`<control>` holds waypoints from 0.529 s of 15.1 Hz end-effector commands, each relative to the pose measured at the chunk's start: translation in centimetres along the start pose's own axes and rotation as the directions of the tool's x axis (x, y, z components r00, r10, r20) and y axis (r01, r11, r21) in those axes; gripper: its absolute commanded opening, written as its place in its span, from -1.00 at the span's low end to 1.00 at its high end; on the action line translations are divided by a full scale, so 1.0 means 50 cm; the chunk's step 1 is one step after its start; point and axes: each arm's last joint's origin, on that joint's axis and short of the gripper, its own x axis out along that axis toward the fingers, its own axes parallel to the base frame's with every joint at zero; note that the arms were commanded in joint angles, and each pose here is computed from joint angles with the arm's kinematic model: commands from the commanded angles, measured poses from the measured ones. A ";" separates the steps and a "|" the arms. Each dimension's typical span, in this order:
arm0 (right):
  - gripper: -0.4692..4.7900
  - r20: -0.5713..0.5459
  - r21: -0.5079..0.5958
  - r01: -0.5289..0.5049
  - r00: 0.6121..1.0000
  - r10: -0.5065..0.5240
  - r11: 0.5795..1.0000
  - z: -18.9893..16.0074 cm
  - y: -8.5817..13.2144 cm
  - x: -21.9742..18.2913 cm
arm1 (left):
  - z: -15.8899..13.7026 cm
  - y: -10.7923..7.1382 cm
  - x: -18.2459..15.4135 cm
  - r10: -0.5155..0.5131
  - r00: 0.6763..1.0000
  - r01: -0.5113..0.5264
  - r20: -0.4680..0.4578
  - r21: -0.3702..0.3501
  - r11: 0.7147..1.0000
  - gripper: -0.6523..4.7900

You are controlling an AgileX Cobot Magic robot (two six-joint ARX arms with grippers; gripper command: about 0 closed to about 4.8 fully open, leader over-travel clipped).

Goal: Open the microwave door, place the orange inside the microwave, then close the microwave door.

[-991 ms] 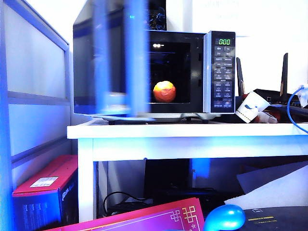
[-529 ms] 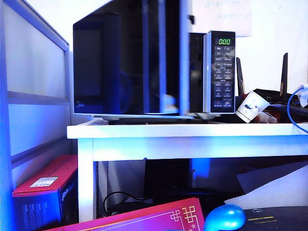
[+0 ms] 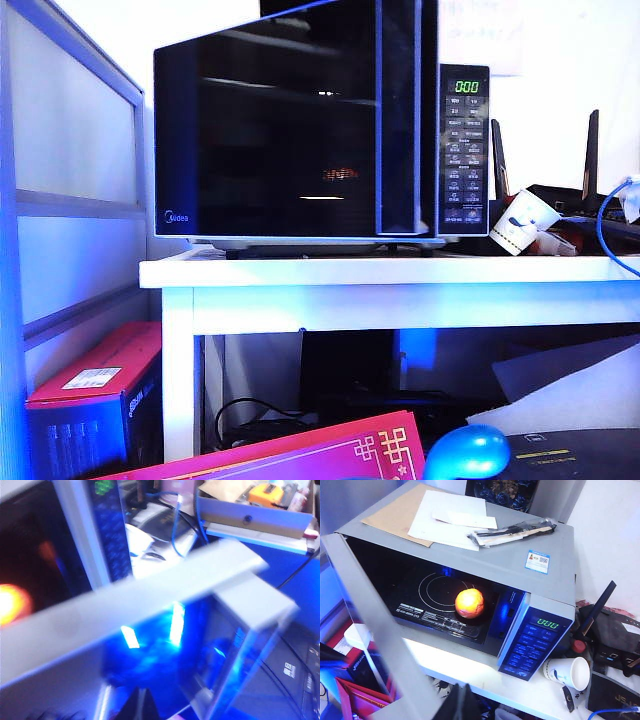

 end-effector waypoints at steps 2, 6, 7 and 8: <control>-0.83 0.014 -0.001 0.008 1.000 -0.008 1.000 0.003 0.000 -0.001 | 0.001 -0.002 0.065 -0.003 0.998 0.001 0.065 0.026 1.000 -0.78; -0.83 0.026 0.001 0.007 1.000 -0.007 1.000 0.005 0.000 0.001 | -0.001 -0.006 0.122 0.095 0.990 -0.102 0.105 0.059 0.993 -0.78; -0.83 0.023 0.000 0.006 1.000 -0.006 1.000 0.005 0.000 0.002 | 0.000 -0.012 0.139 0.123 0.986 -0.131 0.115 0.070 0.989 -0.78; -0.83 0.018 0.000 0.005 1.000 -0.005 1.000 0.005 0.001 0.008 | -0.001 -0.017 0.161 0.175 0.975 -0.187 0.134 0.078 0.979 -0.78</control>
